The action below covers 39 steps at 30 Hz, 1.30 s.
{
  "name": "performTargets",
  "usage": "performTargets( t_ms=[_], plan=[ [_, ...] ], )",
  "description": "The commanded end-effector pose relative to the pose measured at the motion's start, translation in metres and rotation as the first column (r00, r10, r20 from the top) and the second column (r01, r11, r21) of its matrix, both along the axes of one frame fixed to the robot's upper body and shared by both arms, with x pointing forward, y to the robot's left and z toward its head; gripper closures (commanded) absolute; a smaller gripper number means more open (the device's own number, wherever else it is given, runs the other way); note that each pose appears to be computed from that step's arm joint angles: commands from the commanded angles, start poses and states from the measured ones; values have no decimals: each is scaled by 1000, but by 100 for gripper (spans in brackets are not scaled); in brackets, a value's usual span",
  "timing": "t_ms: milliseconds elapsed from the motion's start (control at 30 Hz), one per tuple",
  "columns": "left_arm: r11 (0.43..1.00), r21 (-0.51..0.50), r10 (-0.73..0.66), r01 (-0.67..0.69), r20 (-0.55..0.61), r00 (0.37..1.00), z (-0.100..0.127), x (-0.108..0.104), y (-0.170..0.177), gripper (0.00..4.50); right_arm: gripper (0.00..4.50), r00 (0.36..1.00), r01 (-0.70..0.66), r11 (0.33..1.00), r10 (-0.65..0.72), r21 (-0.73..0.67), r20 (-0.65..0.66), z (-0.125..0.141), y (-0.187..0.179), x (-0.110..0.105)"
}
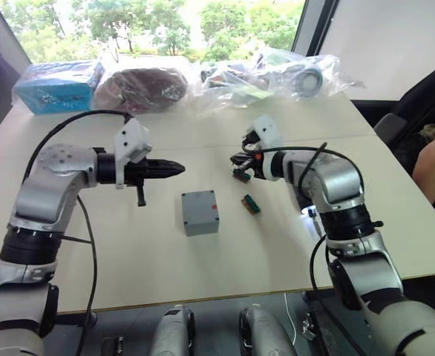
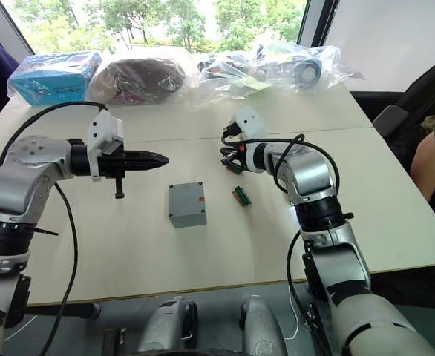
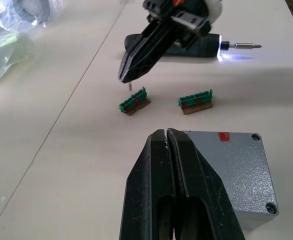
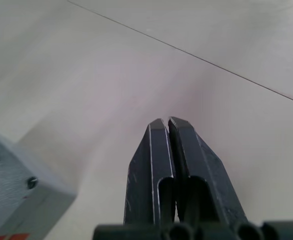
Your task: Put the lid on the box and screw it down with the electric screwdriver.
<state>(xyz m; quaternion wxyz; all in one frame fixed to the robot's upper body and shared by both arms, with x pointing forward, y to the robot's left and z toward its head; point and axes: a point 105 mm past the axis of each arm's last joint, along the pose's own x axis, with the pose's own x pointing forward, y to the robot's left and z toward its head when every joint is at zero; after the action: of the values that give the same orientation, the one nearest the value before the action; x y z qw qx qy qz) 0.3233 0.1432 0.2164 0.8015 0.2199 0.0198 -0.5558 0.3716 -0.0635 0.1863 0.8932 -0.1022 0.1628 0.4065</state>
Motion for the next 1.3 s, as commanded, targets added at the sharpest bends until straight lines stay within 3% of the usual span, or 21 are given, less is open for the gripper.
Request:
performTargets(
  t_ms=[33,167,733,1300],
  plan=[
    [999,24,-34,33,19,999,7,-9,2,450,447,977,-209,977,211,-49,24,9,30,-41],
    [998,41,-52,52,-4,999,2,-14,5,450,447,969,-247,966,248,-82,6,2,41,-50],
    [999,29,-40,40,-8,999,-1,-18,4,450,447,976,-207,968,215,-140,42,1,38,-29],
    [998,30,-47,47,-7,999,-4,-18,3,450,447,959,-276,951,283,-141,32,6,48,-43]
  ],
)
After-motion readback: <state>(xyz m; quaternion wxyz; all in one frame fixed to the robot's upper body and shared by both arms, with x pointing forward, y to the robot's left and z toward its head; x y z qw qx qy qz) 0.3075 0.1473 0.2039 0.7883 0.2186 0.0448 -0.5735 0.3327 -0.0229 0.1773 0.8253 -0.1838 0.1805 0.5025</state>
